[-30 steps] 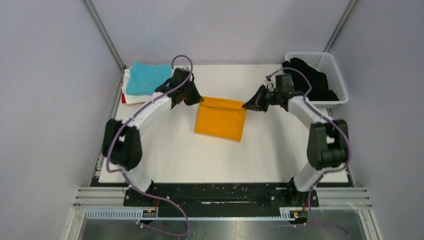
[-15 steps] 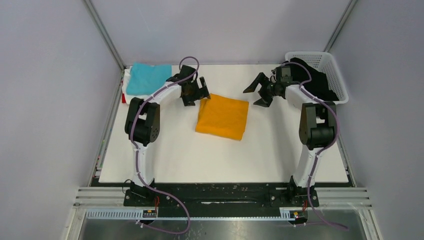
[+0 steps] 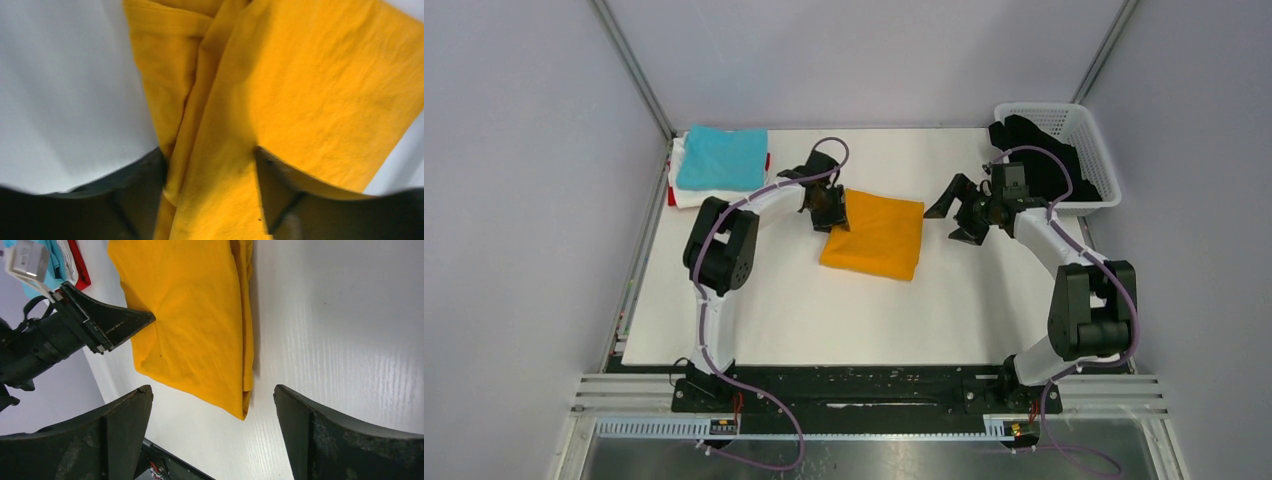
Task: Fold and stack the t-shirts
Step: Put the neatly folded tshirt into the corner of the board with the left arm
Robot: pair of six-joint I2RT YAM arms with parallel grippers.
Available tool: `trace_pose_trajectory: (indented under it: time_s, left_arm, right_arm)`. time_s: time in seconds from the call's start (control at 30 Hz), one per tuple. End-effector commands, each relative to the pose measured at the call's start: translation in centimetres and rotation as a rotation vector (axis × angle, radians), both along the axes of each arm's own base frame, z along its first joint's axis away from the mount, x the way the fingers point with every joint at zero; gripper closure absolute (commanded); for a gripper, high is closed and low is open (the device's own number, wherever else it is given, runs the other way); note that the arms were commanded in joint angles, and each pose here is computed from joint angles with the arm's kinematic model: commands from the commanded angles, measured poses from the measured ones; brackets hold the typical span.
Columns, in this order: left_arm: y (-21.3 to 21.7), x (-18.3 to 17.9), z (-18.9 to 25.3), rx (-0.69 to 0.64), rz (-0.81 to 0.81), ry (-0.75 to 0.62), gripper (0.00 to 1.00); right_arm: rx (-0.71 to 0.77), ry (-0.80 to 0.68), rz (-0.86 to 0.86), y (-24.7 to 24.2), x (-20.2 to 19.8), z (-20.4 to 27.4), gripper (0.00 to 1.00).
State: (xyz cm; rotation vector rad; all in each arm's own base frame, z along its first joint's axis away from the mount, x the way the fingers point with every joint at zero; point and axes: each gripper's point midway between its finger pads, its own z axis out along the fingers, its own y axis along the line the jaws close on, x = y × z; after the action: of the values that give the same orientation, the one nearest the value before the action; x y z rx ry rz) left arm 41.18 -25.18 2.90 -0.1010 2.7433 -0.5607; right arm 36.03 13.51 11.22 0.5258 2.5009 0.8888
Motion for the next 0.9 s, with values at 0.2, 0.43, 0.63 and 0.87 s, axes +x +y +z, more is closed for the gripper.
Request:
trace_pose_trajectory:
  time_s: [0.2,0.43,0.63,0.87]
  left_arm:
    - [5.3,3.2,0.2,0.513,0.097,-0.117,1.0]
    - [10.2,8.8,6.9,0.769,0.141,-0.334,1.0]
    - [13.8,13.1,11.7,0.821,0.158,-0.458,1.0]
    - [16.8,15.7,17.1,0.986,0.075,-0.584,1.0]
  right_arm:
    - [-0.103,-0.107,0.015,-1.4,-1.1,1.6,0.0]
    - [-0.221,-0.156,-0.04,-3.6,-1.0,1.8,0.0]
    - [-0.276,-0.175,-0.081,-4.7,-0.7,1.8,0.01]
    - [-0.285,-0.131,-0.06,-4.6,-0.4,0.6,0.01]
